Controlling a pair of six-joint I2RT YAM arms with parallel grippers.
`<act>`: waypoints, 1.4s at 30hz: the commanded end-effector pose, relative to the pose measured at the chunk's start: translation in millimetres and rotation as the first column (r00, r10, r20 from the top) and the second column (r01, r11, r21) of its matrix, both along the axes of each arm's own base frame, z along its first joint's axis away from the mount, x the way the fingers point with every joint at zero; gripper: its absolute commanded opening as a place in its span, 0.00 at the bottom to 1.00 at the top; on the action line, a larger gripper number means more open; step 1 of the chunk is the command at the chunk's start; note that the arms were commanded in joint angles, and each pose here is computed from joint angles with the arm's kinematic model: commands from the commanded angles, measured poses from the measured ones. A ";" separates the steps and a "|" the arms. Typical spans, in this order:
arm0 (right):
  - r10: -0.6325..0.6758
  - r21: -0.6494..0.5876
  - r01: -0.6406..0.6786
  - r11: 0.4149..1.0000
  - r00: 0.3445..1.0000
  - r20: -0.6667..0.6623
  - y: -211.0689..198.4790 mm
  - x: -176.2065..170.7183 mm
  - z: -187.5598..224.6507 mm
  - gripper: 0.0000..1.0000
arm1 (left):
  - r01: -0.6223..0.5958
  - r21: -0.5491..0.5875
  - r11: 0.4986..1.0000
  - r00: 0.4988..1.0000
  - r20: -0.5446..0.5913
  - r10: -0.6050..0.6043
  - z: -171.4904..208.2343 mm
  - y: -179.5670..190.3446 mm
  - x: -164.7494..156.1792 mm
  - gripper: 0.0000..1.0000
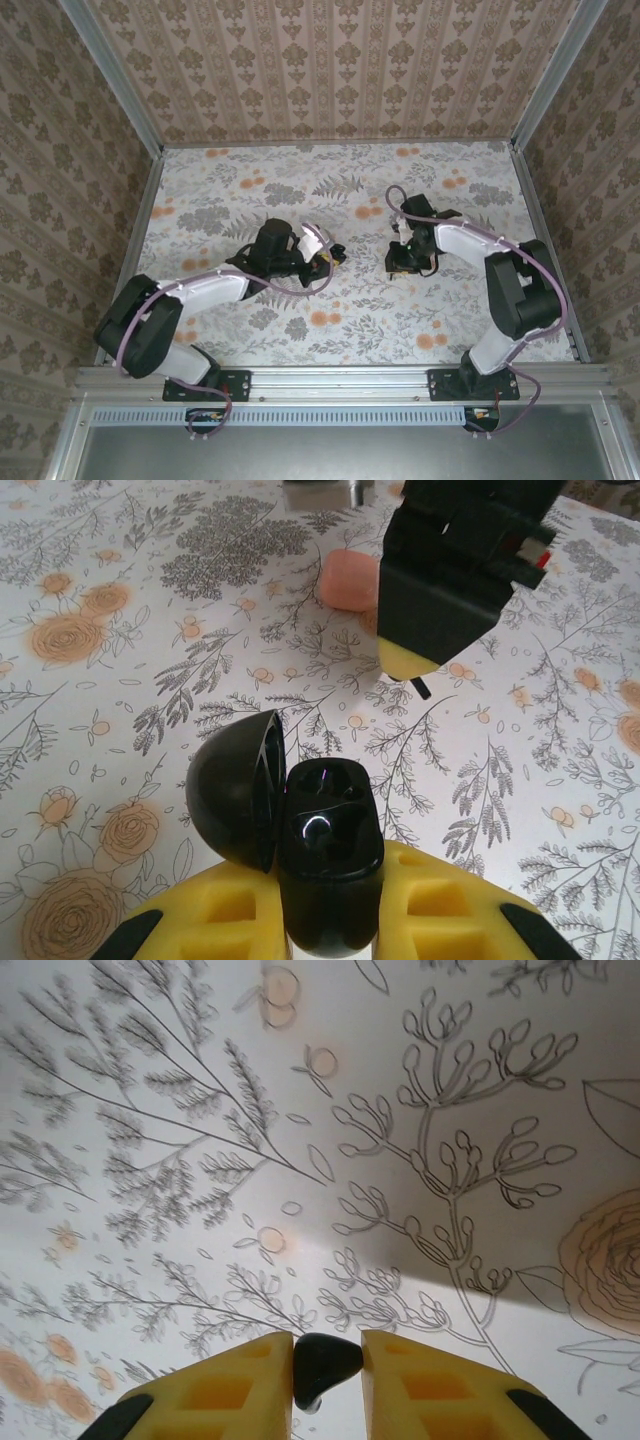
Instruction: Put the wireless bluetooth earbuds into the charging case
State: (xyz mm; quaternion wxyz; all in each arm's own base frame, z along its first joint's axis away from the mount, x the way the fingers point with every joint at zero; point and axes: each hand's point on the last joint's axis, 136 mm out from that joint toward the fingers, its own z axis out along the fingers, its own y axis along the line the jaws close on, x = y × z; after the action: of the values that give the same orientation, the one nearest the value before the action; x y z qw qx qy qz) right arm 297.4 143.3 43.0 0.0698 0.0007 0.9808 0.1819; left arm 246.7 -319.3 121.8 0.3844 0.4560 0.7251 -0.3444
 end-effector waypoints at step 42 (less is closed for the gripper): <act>-0.156 0.454 -0.137 0.881 0.821 0.550 91.6 33.6 98.6 0.21 | -0.058 -0.130 0.990 0.998 -0.038 0.054 -6.1 -29.2 23.5 0.11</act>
State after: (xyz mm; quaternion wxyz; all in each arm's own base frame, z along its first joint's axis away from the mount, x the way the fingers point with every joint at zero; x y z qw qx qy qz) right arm 331.0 232.7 130.4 0.3421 -0.0329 0.8504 0.3985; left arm 267.9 -340.7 101.9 0.3950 0.4052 0.7339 -0.3757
